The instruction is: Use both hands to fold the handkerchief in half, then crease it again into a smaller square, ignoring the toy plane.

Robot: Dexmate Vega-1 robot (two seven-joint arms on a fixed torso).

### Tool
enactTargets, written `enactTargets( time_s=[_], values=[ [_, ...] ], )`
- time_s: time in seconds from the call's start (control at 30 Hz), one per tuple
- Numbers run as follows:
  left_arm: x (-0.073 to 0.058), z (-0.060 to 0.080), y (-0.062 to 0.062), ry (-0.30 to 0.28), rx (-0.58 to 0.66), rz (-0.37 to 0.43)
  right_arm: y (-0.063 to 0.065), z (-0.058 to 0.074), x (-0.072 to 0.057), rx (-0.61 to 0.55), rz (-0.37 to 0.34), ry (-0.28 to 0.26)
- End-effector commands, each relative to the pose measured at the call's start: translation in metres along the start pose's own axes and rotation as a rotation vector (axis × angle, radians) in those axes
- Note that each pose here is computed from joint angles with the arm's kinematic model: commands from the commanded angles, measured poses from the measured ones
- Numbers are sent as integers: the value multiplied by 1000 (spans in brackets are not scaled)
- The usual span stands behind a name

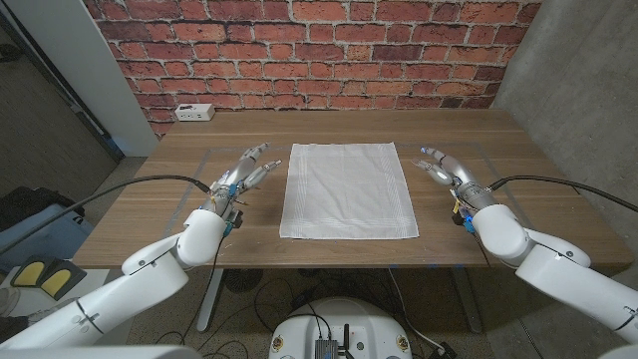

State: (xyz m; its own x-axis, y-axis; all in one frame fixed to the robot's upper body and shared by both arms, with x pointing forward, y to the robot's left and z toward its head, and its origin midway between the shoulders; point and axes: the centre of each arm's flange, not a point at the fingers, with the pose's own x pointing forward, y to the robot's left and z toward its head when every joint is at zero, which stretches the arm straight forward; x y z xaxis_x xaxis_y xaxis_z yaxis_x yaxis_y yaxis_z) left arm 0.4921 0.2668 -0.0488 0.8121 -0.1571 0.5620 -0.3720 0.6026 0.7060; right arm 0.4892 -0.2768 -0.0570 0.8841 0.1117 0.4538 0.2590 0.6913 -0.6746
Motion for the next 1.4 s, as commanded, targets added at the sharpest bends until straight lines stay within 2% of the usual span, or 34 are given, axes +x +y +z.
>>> enactTargets(
  time_s=[0.03,0.53,1.1,1.4],
  values=[
    [-14,4,-6,2,33,-15,6,0,-19,-69,-7,28],
    [-26,6,-12,0,81,-44,15,1,-35,-131,2,60],
    [-35,8,-23,-11,133,-107,28,2,-53,-168,11,85],
    [-37,9,-27,-6,184,-162,36,0,-61,-177,26,116]
  ],
)
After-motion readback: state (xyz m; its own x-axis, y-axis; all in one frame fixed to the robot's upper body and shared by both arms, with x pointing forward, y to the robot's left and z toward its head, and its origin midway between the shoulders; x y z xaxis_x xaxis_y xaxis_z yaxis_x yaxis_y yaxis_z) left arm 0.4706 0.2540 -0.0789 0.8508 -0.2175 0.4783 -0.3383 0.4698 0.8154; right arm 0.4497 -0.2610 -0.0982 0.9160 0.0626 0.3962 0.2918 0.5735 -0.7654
